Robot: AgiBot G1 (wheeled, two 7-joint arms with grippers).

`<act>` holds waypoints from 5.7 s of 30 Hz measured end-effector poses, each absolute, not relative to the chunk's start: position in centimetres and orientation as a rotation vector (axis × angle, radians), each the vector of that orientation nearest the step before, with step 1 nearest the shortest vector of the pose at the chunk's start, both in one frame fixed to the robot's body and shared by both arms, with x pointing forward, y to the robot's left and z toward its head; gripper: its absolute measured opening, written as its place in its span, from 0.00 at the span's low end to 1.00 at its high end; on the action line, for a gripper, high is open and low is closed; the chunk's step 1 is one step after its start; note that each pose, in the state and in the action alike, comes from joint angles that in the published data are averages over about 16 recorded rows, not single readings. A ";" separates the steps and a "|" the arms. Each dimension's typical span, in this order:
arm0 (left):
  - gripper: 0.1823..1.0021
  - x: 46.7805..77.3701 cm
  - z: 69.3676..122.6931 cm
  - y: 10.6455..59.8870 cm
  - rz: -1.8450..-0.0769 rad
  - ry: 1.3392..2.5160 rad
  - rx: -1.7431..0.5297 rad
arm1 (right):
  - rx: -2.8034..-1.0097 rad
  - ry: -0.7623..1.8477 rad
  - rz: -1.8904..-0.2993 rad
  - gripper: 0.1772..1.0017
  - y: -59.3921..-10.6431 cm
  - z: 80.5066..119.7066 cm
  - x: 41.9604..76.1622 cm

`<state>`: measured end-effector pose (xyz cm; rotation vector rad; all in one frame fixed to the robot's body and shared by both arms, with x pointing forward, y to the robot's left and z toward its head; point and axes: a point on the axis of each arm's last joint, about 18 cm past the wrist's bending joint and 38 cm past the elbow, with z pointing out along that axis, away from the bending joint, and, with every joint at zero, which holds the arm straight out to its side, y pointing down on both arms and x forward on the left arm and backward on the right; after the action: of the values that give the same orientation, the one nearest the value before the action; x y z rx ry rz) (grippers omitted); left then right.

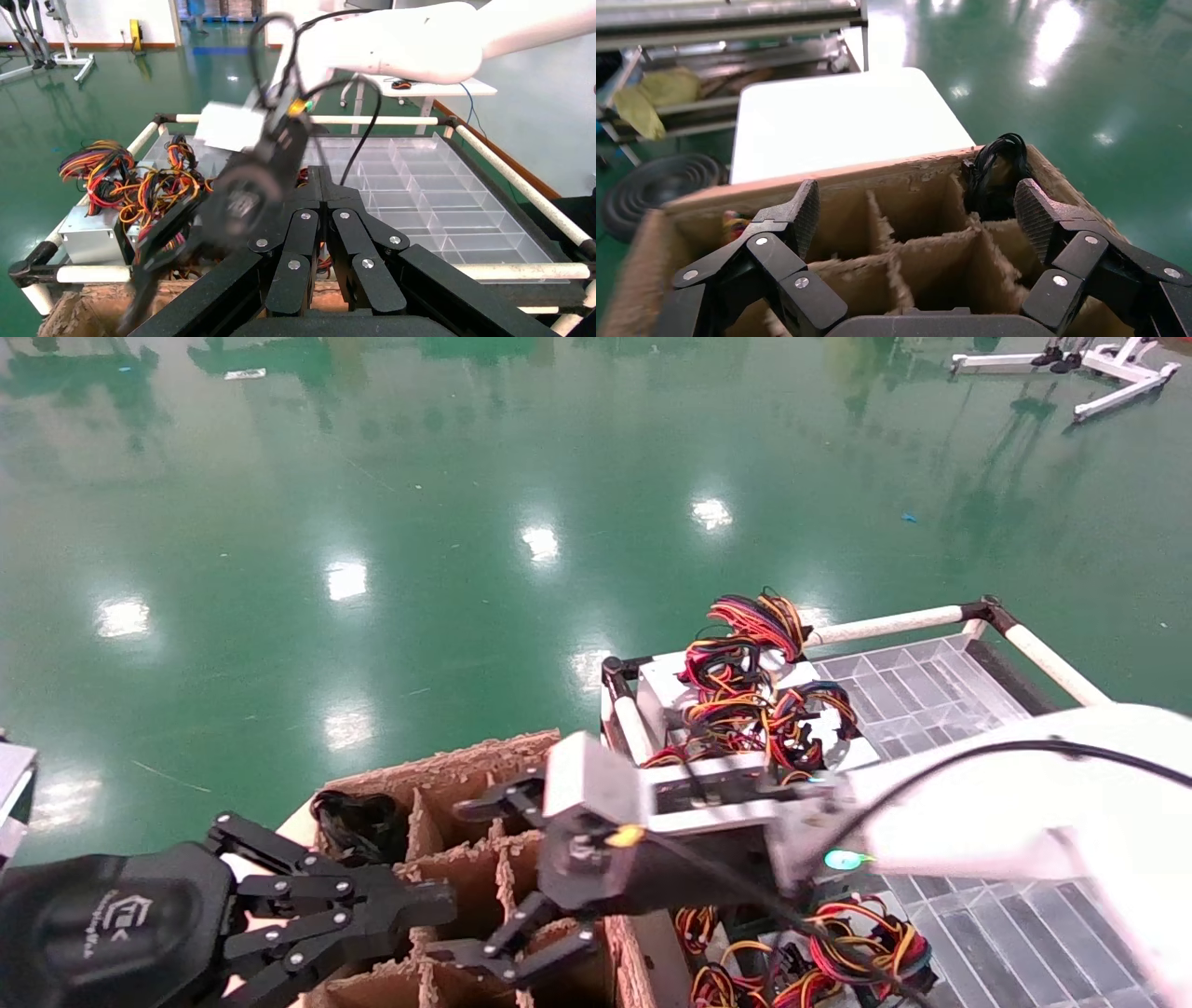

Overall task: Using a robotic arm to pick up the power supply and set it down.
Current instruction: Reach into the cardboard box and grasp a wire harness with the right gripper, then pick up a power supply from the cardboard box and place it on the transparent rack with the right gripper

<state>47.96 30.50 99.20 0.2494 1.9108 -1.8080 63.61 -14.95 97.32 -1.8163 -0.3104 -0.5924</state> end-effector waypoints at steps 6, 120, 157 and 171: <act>0.01 48.0 99.2 30.5 -1.808 1.911 0.249 | -1.847 -0.320 -0.678 1.00 -11.6 96.3 66.5; 1.00 48.0 99.2 30.5 -1.808 1.911 0.249 | -1.168 -0.079 -0.579 0.08 -12.9 109.0 66.1; 1.00 48.0 99.2 30.5 -1.808 1.911 0.249 | -1.423 -0.090 -0.978 0.08 -41.3 116.6 51.8; 1.00 48.0 99.2 30.5 -1.808 1.911 0.249 | -1.464 0.055 -1.064 0.08 -47.4 114.6 48.4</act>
<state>47.96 30.50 99.20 0.2494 1.9108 -1.8080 48.43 -47.38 114.65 -1.4644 0.0548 -1.0637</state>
